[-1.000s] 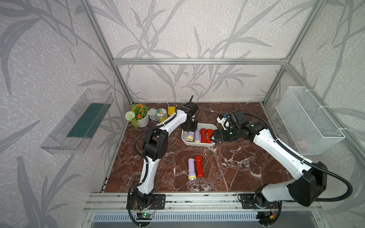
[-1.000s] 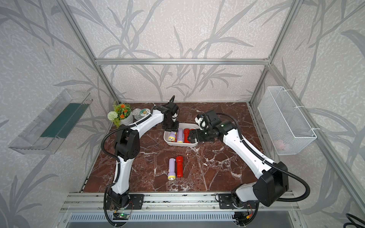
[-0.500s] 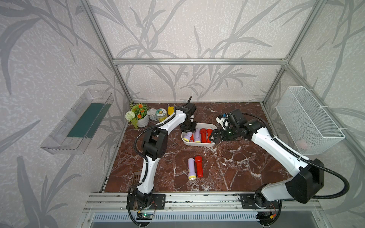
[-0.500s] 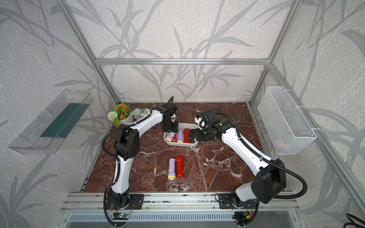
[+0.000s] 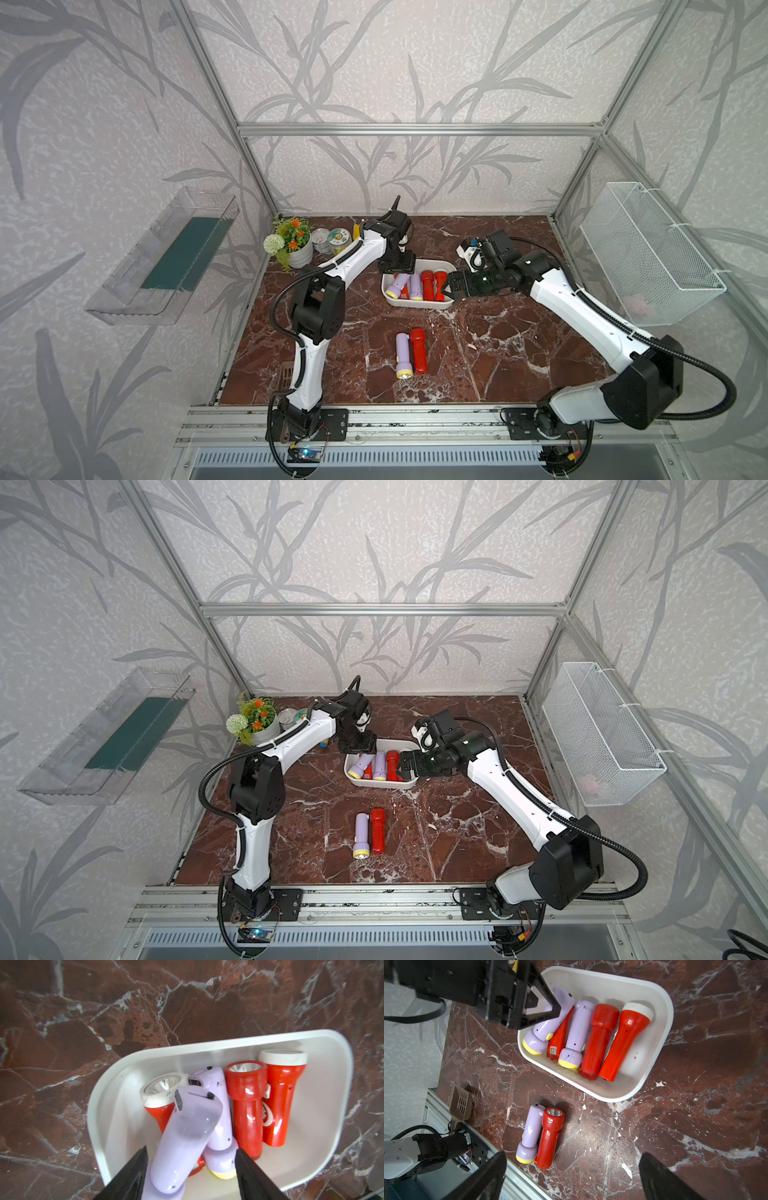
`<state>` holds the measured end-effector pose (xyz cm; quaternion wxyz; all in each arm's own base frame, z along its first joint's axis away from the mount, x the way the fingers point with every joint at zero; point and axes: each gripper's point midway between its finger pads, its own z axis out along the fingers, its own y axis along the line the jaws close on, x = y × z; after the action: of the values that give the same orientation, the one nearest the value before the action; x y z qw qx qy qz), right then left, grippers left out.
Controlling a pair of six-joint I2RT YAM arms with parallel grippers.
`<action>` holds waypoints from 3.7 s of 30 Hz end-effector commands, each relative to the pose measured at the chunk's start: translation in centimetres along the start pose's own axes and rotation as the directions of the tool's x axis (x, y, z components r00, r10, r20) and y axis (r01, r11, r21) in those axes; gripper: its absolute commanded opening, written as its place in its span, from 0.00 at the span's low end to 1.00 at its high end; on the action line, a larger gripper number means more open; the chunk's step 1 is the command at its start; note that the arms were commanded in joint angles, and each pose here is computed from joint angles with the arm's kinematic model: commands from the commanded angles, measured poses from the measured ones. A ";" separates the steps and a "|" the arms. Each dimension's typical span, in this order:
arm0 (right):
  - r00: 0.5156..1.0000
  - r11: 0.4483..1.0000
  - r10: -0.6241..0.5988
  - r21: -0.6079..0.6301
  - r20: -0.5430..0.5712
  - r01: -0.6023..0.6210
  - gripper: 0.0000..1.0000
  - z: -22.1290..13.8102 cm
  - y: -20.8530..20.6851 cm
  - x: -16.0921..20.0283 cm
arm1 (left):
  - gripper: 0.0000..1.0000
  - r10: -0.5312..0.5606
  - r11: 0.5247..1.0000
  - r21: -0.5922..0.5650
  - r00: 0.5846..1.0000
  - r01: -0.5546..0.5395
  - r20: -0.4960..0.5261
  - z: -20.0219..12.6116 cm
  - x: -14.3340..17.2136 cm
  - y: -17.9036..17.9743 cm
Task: Put the flashlights into the storage boxes
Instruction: Place the flashlight at the storage box, then pick up the flashlight from the center of the board.
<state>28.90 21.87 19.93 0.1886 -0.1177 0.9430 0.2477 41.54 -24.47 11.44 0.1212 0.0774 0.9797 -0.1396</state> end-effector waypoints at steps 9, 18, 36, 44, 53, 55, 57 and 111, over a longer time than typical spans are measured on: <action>1.000 1.000 -0.001 0.023 0.016 0.001 0.99 -1.8 -1.1 1.9 | 0.72 -0.040 0.999 -0.005 0.993 0.040 0.108 -7.4 2.5 0.2; 1.000 1.000 -0.013 -0.016 -0.027 0.013 0.99 -1.7 -0.8 3.5 | 0.73 -0.117 0.992 -0.036 0.988 0.121 0.105 -8.1 9.1 1.2; 0.994 0.994 -0.007 -0.112 -0.110 -0.006 0.99 -0.4 0.0 6.0 | 0.99 -0.208 0.972 -0.110 0.978 0.209 0.019 -4.9 19.4 1.2; 0.990 0.992 -0.006 -0.128 -0.139 -0.012 0.99 -0.5 0.0 7.4 | 0.99 -0.199 0.972 -0.133 0.980 0.195 -0.017 -3.0 21.9 -0.1; 0.990 0.993 0.000 -0.115 -0.143 -0.016 0.99 -0.8 -0.3 8.1 | 0.97 -0.159 0.970 -0.196 0.985 0.143 -0.071 -0.4 23.9 -1.1; 0.990 0.994 -0.002 -0.105 -0.144 -0.013 0.99 -0.9 -0.5 8.3 | 0.97 -0.158 0.970 -0.199 0.984 0.140 -0.080 0.0 24.2 -1.2; 0.989 0.995 -0.003 -0.098 -0.145 -0.012 0.99 -1.0 -0.7 8.4 | 0.94 -0.152 0.971 -0.199 0.984 0.132 -0.093 0.4 24.4 -1.3; 0.992 0.998 -0.011 -0.067 -0.127 0.003 0.99 -1.9 -1.3 8.0 | 0.34 0.017 0.975 -0.219 0.992 -0.044 -0.126 -1.6 18.7 -3.3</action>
<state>21.38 19.06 16.47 0.1085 -0.1365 0.9471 0.2695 21.79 -26.52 8.38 0.0723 0.0709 0.9931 -0.0597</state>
